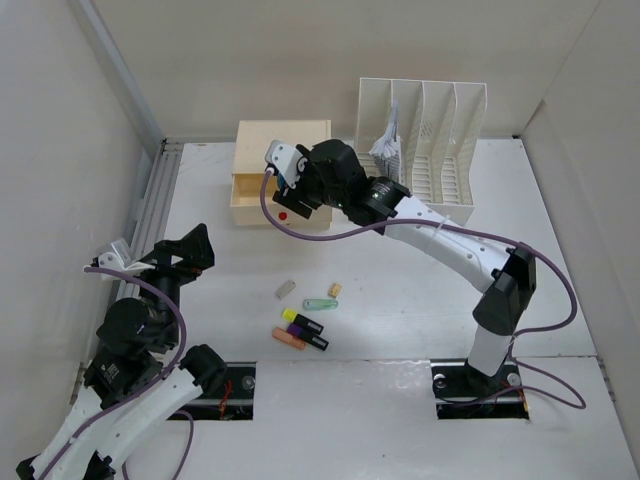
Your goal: Organize the desk
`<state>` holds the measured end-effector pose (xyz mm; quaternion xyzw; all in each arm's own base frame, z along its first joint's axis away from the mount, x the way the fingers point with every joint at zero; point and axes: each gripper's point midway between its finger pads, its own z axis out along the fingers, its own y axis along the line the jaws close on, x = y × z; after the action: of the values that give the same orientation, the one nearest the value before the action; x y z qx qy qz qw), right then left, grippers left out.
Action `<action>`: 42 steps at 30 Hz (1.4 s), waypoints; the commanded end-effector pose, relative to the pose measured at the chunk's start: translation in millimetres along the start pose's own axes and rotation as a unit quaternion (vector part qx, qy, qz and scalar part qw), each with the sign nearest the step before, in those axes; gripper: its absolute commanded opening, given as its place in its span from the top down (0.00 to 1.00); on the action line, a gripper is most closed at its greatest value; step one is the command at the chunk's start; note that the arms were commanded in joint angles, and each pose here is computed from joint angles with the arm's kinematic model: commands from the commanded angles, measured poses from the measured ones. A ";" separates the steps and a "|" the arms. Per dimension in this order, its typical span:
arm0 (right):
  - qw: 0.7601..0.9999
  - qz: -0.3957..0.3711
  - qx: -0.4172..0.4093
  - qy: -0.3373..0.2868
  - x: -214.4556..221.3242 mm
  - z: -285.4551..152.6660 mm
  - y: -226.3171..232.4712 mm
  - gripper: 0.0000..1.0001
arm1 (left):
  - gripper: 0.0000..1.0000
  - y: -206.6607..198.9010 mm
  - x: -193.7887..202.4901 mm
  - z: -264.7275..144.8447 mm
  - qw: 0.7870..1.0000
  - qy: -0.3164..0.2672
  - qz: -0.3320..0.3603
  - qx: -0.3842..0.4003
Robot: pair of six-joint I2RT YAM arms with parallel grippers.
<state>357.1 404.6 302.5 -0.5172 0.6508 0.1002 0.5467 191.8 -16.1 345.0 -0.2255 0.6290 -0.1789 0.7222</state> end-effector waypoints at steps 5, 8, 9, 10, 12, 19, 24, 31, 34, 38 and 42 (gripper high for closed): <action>0.999 0.017 -0.028 -0.032 -25.8 -3.9 3.4 0.39 | 0.06 -2.0 -1.3 0.9 1.000 -0.005 -0.007 0.003; 0.999 0.017 -0.028 -0.032 -25.8 -3.9 3.5 0.22 | 0.06 -2.0 -1.3 0.9 1.000 -0.005 -0.007 0.003; 0.999 0.017 -0.028 -0.032 -25.8 -3.9 3.5 0.20 | 0.06 -2.0 -1.3 0.9 1.000 -0.005 -0.007 0.003; 0.999 0.017 -0.028 -0.032 -25.8 -3.9 3.5 0.17 | 0.06 -2.0 -1.3 0.9 1.000 -0.005 -0.007 0.003; 0.999 0.017 -0.022 -0.034 -27.1 -3.7 1.0 0.13 | 0.06 -2.0 -1.3 0.9 1.000 -0.005 -0.007 0.003; 0.998 0.022 0.002 -0.060 -45.2 -18.8 -12.6 0.09 | 0.06 -2.0 -1.3 0.9 1.000 -0.005 -0.007 0.003; 0.995 0.028 0.019 -0.097 -62.3 -38.1 -21.9 0.51 | 0.06 -2.0 -1.3 0.9 1.000 -0.005 -0.007 0.003; 0.978 -0.043 -0.182 -0.097 -41.1 -51.0 54.8 1.00 | 0.06 -1.4 -3.3 -0.4 1.000 -0.008 -0.010 0.005; 0.964 -0.068 -0.251 -0.058 -9.0 -44.9 83.3 1.00 | 0.06 -1.4 -3.4 -0.4 1.000 -0.008 -0.010 0.005; 0.967 -0.063 -0.245 0.001 26.3 -18.3 88.8 1.00 | 0.06 -1.4 -3.4 -0.4 1.000 -0.008 -0.010 0.005; 0.977 -0.055 -0.200 0.045 49.6 11.2 79.6 1.00 | 0.06 -1.4 -3.4 -0.4 1.000 -0.008 -0.010 0.005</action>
<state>296.0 420.8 244.8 -0.6586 0.5907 0.2048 0.4187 191.7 -16.4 345.1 -0.2247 0.6290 -0.1798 0.7221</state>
